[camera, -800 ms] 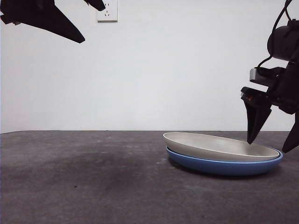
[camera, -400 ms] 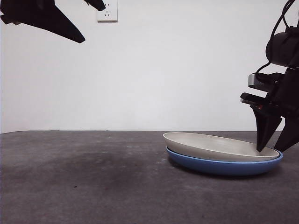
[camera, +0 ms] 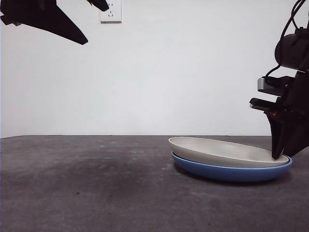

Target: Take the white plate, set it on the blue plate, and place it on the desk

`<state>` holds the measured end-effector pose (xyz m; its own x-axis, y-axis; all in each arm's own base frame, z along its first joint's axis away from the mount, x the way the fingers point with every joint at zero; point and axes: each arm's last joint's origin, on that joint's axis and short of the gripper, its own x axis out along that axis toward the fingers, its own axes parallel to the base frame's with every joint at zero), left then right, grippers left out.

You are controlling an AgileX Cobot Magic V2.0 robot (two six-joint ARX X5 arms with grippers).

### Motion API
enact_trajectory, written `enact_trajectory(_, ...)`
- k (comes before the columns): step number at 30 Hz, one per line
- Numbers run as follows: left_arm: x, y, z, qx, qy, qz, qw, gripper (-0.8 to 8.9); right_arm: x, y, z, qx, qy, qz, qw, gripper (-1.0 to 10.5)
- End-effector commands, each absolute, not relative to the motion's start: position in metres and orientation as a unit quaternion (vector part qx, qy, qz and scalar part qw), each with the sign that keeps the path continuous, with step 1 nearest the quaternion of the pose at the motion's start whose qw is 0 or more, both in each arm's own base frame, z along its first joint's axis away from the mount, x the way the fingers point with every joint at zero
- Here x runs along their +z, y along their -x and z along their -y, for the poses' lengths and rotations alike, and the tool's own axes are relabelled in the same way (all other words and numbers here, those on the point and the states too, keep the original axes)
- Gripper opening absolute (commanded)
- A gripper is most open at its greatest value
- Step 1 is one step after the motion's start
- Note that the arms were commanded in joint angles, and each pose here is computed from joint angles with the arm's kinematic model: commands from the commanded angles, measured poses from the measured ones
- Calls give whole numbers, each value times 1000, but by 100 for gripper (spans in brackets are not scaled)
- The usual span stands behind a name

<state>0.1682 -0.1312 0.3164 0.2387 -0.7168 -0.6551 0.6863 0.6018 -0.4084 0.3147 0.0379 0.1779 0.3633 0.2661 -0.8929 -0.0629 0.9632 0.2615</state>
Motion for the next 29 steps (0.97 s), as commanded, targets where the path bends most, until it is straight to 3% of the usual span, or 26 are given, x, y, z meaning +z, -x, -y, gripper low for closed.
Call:
enact_trajectory(1,319,-168,134,-456,12,-419,785,279,174,-318,-39,102,-86,-559,819,14)
enact_trajectory(13,319,-168,134,-455,12,-419,786,279,180,-317,-39,101,-90,-550,824,14)
enact_trajectory(29,319,-168,134,-456,12,-418,786,279,258,-290,-44,161,-148,-425,878,14)
